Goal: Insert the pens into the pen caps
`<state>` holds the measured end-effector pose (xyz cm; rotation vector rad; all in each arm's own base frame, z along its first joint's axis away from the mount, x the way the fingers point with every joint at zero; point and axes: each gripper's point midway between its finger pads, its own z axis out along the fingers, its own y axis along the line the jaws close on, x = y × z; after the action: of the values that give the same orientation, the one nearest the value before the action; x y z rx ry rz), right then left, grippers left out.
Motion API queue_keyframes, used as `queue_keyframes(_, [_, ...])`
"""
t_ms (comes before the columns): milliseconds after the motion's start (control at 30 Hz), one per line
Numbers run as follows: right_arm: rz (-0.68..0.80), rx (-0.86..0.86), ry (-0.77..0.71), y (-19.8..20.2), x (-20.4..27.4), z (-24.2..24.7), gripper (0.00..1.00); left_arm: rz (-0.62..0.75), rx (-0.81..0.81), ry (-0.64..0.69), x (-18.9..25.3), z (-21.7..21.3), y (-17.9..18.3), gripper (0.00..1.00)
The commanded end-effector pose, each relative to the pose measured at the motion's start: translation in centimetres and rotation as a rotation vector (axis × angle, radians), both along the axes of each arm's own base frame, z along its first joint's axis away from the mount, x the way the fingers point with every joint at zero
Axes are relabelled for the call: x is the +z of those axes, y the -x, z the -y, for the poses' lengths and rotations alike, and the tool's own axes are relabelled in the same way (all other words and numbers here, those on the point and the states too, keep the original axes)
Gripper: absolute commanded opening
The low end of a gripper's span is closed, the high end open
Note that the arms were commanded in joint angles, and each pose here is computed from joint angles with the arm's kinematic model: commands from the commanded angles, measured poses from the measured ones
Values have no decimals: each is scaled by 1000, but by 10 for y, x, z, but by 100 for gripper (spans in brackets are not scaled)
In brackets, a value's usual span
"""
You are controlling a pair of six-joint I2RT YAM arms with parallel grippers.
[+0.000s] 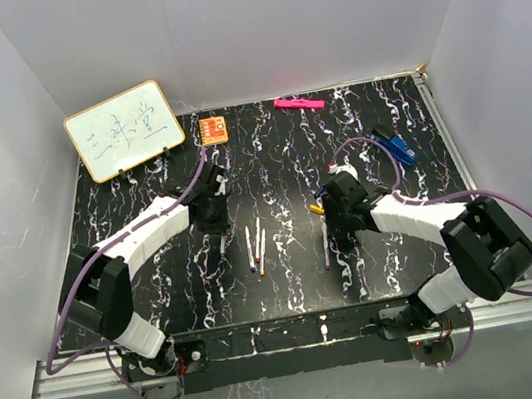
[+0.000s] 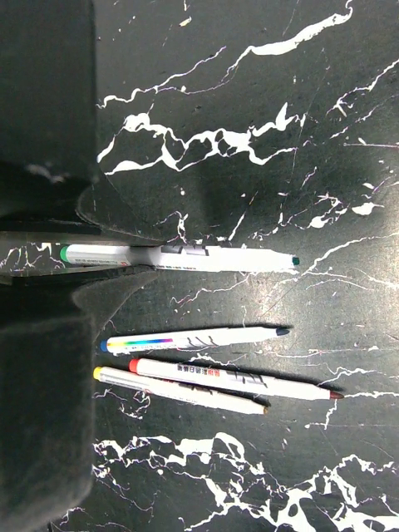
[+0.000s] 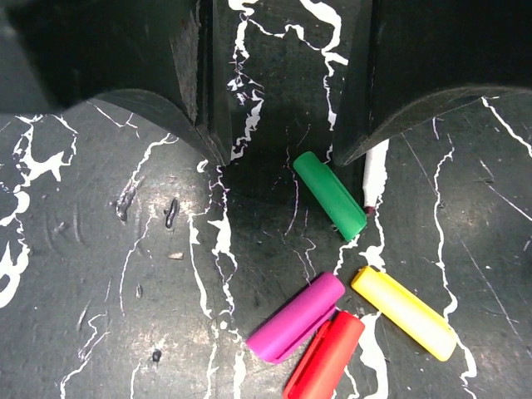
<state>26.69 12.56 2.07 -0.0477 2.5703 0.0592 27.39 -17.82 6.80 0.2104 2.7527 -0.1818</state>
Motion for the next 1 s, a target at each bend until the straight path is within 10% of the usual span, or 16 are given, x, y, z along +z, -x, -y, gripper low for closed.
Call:
queue_keyframes(0, [30,9,-39,-13,14,-11,51,-18,-7,32,5,3,8,0])
queue_keyframes(967, [-102,3,10,-4,-22,-14,38,-29,-15,46,0,11,2,0])
